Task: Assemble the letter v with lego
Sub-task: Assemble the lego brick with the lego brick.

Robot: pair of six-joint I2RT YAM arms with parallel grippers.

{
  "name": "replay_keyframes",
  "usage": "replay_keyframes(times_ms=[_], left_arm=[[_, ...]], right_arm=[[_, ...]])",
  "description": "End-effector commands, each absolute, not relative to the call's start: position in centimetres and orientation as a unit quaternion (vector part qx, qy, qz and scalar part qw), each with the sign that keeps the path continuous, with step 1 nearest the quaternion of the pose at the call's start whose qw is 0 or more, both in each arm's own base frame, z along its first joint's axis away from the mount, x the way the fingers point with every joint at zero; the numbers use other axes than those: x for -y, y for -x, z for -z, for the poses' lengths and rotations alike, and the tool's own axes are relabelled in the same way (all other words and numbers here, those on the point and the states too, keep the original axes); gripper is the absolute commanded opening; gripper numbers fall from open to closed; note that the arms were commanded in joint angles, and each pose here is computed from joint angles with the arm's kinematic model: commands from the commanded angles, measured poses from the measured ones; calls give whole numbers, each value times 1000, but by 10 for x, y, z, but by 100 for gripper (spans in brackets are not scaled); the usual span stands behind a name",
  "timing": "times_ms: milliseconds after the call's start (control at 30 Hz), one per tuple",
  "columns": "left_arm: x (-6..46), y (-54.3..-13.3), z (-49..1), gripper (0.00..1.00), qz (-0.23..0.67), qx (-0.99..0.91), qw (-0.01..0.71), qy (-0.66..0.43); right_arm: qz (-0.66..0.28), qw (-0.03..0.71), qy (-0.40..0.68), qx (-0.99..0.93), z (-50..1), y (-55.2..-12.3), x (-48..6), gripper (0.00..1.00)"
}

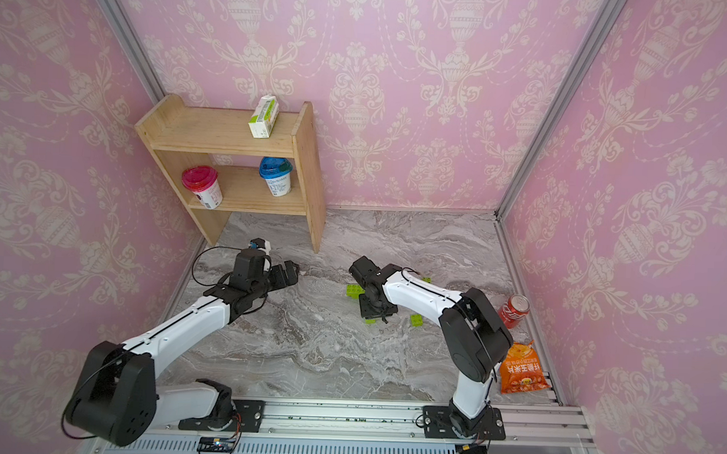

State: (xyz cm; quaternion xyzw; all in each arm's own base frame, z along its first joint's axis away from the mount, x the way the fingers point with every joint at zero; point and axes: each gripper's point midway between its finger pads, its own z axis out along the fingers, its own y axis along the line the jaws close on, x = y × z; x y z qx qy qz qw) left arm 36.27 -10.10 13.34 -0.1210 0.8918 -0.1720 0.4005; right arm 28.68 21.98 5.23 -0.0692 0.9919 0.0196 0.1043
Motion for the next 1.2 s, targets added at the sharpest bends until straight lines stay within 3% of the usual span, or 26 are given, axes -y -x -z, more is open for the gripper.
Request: replay_keyframes(times_ms=[0, 500, 1167], left_arm=[[103, -363, -134, 99, 174, -890, 404, 119], [103, -362, -134, 99, 174, -890, 404, 118], [104, -363, -140, 99, 180, -887, 408, 119]], right_arm=[[-7, 84, 60, -995, -37, -276, -217, 0], [32, 93, 69, -993, -27, -272, -200, 0], [2, 90, 65, -994, -20, -274, -194, 0]])
